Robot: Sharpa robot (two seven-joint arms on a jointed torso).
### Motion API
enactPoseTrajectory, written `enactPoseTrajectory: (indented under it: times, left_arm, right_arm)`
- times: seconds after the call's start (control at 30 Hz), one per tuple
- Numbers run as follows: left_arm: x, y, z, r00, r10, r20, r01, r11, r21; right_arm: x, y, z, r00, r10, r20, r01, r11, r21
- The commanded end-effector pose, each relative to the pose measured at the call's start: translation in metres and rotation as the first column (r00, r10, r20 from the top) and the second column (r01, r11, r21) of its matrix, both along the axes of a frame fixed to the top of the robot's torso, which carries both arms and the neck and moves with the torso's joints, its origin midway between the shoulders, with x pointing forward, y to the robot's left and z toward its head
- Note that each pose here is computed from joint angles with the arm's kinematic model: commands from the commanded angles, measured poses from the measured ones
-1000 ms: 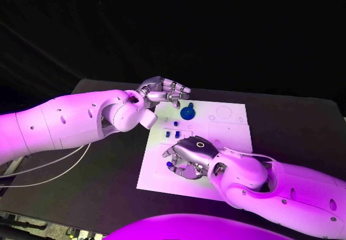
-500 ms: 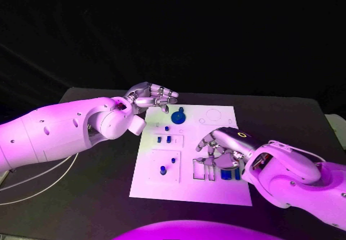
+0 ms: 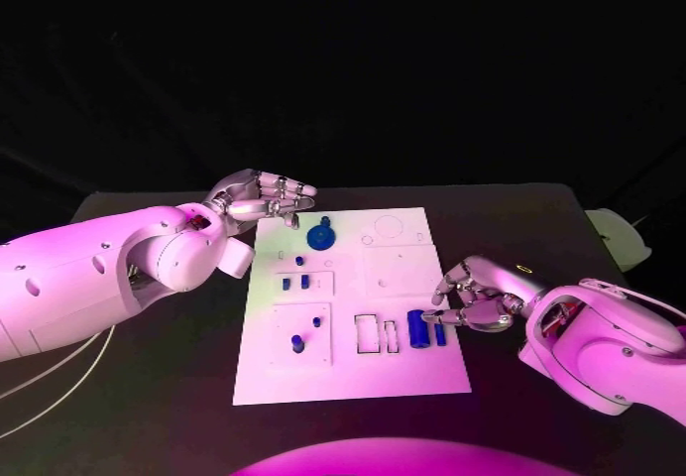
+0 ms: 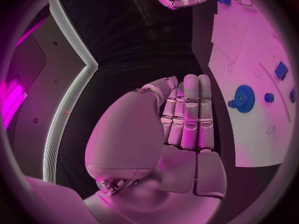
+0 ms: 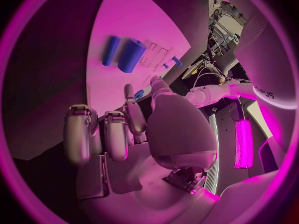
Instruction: Assemble the parts on the task board
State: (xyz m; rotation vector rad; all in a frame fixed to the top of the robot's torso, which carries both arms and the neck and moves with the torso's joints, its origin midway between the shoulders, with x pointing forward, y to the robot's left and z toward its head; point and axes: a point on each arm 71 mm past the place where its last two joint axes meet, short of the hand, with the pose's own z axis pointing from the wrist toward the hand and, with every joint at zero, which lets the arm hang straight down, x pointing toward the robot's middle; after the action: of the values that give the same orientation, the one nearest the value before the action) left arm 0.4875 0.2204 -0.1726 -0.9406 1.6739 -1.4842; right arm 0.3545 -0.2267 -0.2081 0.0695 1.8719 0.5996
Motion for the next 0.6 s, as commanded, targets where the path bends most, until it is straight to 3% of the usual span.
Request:
enactPoseTrajectory:
  times: [0.03, 0.6]
  left_arm:
    - [-0.0008, -0.001, 0.0003, 1.0, -0.01, 0.002, 0.01, 1.0, -0.009]
    - [-0.0021, 0.002, 0.0, 1.0, -0.009, -0.001, 0.009, 1.0, -0.007]
  right_arm:
    - [-0.003, -0.003, -0.004, 0.999, -0.041, 0.023, 0.043, 0.996, -0.084]
    - [-0.003, 0.015, -0.028, 0.998, -0.047, 0.028, 0.051, 0.99, -0.128]
